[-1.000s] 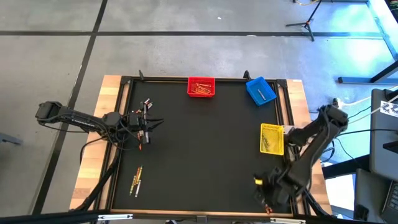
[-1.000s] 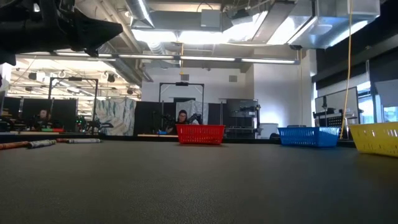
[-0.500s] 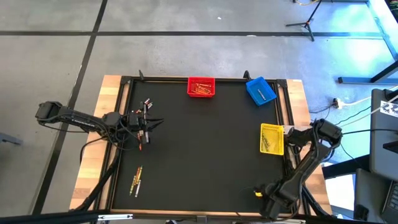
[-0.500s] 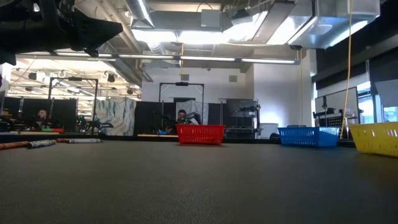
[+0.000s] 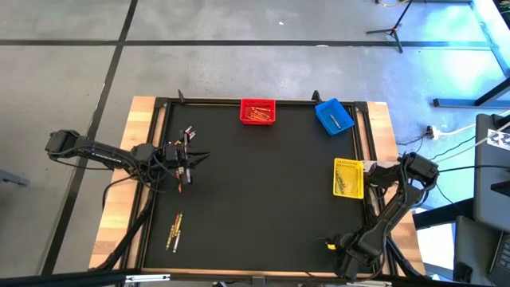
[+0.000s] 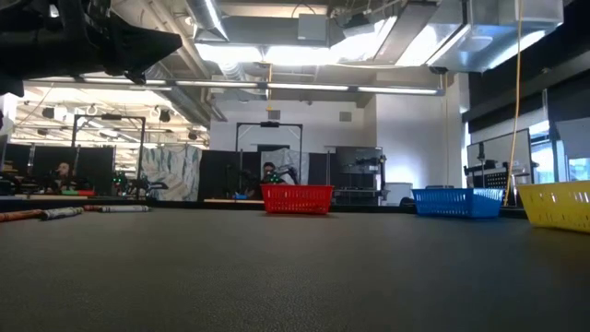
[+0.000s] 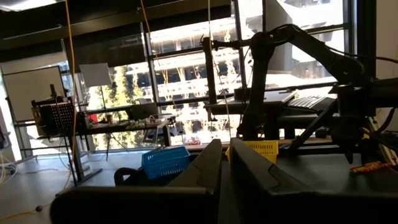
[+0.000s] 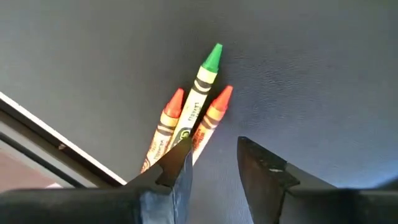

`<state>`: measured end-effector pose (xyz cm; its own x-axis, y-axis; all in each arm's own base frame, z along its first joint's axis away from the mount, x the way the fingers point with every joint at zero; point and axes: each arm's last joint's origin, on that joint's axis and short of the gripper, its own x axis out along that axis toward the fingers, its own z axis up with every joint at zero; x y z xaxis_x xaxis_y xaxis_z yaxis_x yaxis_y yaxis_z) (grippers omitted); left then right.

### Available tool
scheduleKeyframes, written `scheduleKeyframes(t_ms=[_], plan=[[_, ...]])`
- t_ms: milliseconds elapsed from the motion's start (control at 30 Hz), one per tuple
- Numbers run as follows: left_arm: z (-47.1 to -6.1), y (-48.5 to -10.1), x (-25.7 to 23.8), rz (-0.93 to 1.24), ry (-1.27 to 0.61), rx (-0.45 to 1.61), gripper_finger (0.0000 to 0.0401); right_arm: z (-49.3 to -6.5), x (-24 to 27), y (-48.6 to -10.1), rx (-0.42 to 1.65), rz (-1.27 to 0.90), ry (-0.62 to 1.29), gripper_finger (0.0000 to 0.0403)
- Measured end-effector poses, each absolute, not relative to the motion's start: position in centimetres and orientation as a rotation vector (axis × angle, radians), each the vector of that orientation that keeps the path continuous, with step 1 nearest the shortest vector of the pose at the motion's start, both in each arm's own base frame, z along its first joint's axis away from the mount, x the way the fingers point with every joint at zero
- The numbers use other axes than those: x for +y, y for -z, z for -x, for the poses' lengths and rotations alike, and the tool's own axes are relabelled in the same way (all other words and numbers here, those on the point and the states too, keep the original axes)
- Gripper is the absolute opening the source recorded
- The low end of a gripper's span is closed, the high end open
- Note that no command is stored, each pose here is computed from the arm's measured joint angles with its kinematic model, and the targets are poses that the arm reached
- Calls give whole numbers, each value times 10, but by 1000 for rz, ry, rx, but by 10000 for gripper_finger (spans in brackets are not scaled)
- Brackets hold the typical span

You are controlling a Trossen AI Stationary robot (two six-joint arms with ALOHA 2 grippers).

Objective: Sort crayons
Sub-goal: Put the orange crayon into the red bin

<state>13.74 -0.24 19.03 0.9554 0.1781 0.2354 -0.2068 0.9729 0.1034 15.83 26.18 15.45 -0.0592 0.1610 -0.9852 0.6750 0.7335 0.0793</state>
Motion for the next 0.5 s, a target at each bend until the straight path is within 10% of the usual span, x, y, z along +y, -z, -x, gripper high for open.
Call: scheduleKeyframes(t_ms=[500], plan=[[-137,-190,-2,-128,-197,-227,25,-151,252,-153,1660,-610,580,124]])
